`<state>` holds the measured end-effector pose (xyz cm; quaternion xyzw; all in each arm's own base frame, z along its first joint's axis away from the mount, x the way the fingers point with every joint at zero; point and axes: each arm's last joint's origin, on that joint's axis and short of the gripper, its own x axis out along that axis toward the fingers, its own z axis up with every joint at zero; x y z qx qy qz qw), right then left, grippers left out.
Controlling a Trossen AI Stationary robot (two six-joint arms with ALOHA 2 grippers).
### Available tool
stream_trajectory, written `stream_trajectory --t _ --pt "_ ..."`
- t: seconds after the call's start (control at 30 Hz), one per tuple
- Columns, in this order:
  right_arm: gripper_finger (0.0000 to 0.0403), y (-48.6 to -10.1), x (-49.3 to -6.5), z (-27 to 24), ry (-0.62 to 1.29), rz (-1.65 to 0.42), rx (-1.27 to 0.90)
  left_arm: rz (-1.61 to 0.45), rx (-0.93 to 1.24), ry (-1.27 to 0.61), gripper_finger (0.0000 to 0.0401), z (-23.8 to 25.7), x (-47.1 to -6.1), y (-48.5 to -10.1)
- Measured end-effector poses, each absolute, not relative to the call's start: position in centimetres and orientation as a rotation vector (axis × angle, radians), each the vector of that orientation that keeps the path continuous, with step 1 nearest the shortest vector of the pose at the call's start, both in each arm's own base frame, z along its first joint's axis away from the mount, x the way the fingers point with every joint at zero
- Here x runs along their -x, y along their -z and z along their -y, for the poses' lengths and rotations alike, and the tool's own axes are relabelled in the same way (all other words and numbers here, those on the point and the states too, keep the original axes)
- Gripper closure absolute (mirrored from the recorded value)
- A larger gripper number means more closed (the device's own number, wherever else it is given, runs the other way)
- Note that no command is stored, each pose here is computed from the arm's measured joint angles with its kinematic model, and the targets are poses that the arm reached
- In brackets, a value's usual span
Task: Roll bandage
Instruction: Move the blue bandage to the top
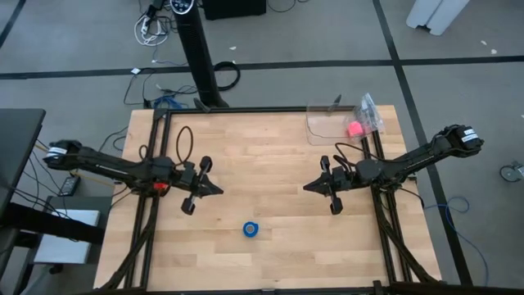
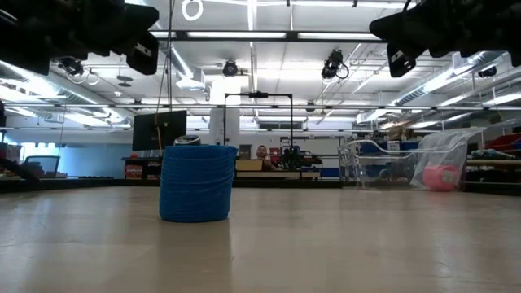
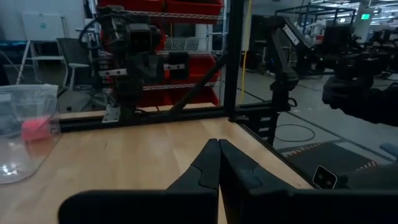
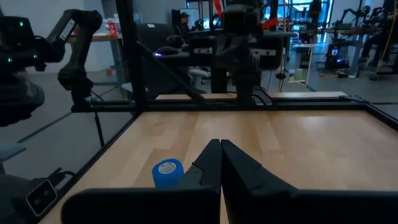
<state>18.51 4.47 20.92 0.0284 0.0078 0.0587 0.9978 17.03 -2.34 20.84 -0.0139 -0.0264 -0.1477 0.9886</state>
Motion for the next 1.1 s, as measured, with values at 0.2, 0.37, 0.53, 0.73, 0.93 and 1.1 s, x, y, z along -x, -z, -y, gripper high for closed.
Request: stream_trajectory --t 0.2,0.37,0.53,0.73,0.93,1.1 --pt "0.0403 -20.6 -18.5 -4.4 -0.085 -0.045 -0.047 0.012 0.030 0.289 0.0394 2.2 -16.1 -20.9" --pt "0.0403 -20.4 -18.5 -4.3 -0.080 -0.066 -0.045 -0.050 0.046 0.209 0.0394 1.8 -15.7 -20.5" --pt "0.0403 -20.5 -18.8 -3.9 -0.039 -0.107 -0.045 -0.147 0.129 0.124 0.0394 1.1 -15.7 -19.6" --pt "0.0403 -21.3 -20.5 -4.3 -0.028 -0.222 -0.047 -0.193 0.162 0.127 0.0394 1.3 -15.6 -19.2" --pt "0.0403 -21.0 -23.6 -5.8 -0.069 -0.340 0.011 -0.211 0.153 0.182 0.0394 2.1 -15.6 -19.0" --pt "0.0403 -21.0 -25.4 -6.6 -0.125 -0.364 0.024 -0.270 0.174 0.191 0.0394 3.1 -16.5 -19.7"
